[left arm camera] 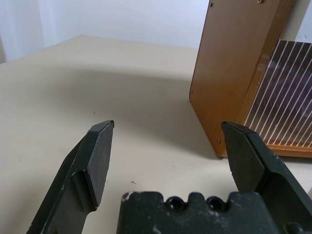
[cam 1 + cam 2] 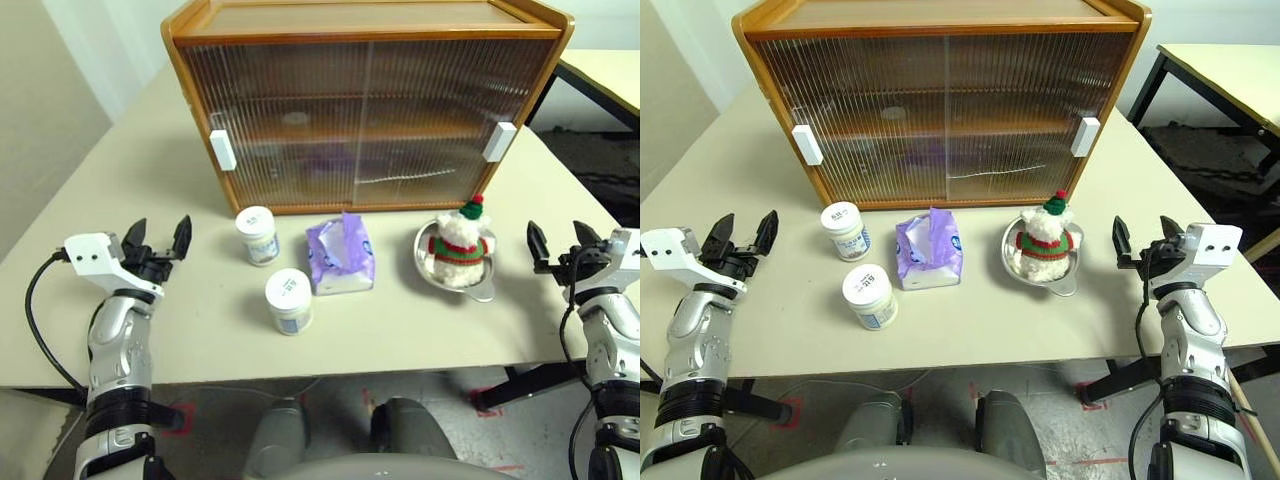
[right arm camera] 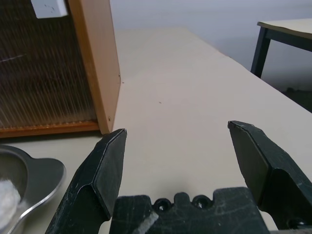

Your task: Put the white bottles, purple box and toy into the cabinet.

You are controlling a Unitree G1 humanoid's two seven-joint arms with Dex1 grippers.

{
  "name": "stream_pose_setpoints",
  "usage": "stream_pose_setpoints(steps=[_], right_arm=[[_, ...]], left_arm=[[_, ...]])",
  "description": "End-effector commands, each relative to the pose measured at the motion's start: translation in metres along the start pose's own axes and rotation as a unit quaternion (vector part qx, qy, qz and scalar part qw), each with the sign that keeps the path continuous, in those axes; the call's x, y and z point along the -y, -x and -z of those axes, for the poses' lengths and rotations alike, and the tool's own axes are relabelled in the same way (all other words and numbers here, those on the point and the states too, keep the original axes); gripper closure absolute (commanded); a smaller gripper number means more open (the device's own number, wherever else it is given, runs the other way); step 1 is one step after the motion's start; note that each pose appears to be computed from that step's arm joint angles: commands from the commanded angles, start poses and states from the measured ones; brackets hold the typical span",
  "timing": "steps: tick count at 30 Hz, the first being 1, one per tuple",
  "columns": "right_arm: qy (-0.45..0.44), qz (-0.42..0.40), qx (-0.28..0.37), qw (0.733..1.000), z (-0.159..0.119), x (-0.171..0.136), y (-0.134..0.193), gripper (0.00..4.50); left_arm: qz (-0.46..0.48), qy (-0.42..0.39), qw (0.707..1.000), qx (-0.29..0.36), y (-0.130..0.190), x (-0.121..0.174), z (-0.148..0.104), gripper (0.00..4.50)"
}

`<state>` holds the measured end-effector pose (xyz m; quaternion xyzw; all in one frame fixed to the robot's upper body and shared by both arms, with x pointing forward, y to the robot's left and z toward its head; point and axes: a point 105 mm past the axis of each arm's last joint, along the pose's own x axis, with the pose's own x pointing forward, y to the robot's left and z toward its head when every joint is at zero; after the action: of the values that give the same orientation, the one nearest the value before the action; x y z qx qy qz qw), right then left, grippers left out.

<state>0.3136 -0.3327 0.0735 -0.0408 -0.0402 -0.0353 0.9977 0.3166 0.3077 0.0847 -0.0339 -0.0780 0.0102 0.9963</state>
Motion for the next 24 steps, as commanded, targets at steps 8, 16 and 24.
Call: stream_pose_setpoints(steps=[8,16,24], right_arm=[[-0.015,-0.007,0.011,1.000,-0.002,-0.013,-0.004,0.00],[0.002,-0.084,0.089,0.993,-0.056,-0.040,-0.016,0.00],[-0.035,-0.235,0.175,0.955,-0.143,-0.088,-0.014,0.00]], left_arm=[[0.007,-0.008,1.000,-0.001,0.000,0.001,-0.005,0.02],[-0.011,-0.009,1.000,0.007,-0.007,-0.019,-0.016,0.02],[-0.004,-0.024,1.000,0.004,-0.011,-0.031,-0.022,0.02]])
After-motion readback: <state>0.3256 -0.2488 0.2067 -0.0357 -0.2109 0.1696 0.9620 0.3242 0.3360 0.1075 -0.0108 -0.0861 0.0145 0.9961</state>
